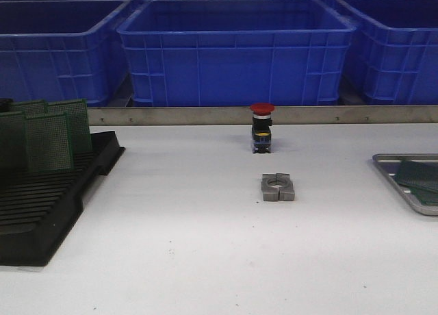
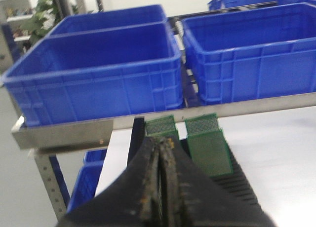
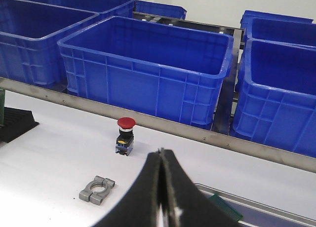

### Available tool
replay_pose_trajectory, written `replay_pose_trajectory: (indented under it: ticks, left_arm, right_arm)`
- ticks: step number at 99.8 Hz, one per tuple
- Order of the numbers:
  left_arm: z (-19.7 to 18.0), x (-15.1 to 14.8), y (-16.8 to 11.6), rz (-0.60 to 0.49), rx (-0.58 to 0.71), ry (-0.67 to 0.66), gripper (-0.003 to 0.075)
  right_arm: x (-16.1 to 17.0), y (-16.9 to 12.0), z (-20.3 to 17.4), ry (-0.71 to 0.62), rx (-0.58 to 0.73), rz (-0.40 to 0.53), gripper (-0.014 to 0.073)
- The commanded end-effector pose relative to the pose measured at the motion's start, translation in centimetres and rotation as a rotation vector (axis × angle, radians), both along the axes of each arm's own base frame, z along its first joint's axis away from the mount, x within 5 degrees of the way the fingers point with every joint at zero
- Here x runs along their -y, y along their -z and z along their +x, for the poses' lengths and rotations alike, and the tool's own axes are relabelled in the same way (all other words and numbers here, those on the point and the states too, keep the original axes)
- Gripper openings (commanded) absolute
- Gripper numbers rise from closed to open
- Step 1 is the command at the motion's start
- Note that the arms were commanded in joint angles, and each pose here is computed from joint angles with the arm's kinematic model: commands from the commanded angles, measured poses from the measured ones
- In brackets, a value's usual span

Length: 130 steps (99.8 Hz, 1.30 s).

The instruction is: Place circuit board on tray

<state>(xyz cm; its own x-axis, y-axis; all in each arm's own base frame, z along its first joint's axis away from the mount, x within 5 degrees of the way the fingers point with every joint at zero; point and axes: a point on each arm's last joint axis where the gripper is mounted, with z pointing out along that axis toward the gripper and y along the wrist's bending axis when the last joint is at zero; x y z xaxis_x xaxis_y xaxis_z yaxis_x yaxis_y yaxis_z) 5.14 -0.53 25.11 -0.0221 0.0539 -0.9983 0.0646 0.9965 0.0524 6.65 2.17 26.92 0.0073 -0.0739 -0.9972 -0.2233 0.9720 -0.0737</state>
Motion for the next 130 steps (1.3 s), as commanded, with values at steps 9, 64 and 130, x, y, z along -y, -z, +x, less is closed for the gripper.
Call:
replay_pose_trajectory:
  ticks: [9, 64, 130]
  left_arm:
    - [0.0, -0.3, 3.2, -0.103, 0.146, -0.009, -0.002]
    - [0.3, -0.3, 5.3, -0.091, 0.021, -0.013, -0.002]
    - [0.3, -0.3, 5.3, -0.091, 0.021, -0.013, -0.002]
  right_arm:
    - [0.2, -1.0, 0.0, 0.021, 0.035, 0.014, -0.006]
    - [0.2, -1.0, 0.0, 0.018, 0.032, 0.014, -0.006]
    - [0.2, -1.0, 0.0, 0.018, 0.032, 0.014, -0.006]
